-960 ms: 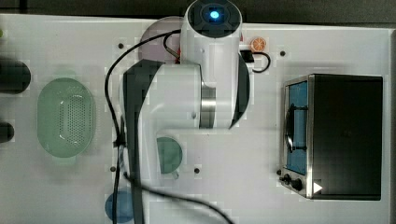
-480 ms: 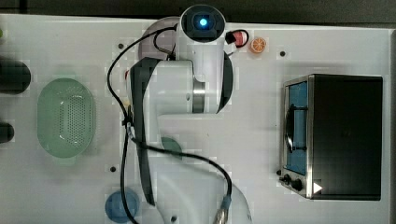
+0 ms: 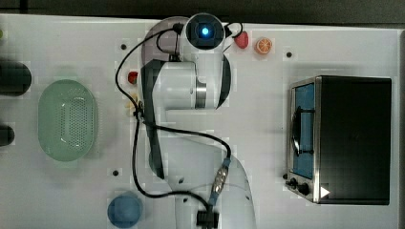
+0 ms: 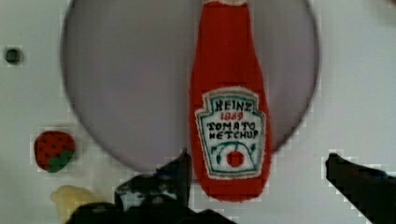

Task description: Pick ketchup from plate and place it on table.

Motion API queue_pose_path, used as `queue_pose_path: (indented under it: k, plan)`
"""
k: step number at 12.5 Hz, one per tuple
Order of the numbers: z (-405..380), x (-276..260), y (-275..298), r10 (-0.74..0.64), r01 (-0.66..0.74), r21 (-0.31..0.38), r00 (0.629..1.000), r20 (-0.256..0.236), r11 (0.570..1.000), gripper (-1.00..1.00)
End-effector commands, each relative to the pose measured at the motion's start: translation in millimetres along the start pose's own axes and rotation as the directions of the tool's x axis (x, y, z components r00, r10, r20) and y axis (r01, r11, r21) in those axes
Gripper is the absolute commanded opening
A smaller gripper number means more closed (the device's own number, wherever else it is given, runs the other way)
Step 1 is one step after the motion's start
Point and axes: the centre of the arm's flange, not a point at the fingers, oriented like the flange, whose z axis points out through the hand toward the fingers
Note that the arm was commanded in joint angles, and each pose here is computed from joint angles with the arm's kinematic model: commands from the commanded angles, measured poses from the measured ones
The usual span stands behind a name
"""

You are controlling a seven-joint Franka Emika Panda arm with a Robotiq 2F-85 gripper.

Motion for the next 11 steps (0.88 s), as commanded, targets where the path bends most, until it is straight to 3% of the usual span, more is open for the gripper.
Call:
queue_pose_path:
  k: [1, 5, 10, 11]
  plan:
    - [20.0, 3.0, -7.2, -0.067, 0.068, 0.004, 0.997, -0.037, 0.998, 1.0]
    - [64.2, 6.1, -3.2, -0.073, 0.073, 0.001, 0.994, -0.077, 0.997, 1.0]
    - [100.4, 6.6, -3.9, -0.07, 0.071, 0.008, 0.994, -0.087, 0.997, 1.0]
    - [100.1, 7.8, -5.2, -0.071, 0.072, 0.009, 0.993, -0.091, 0.997, 0.9]
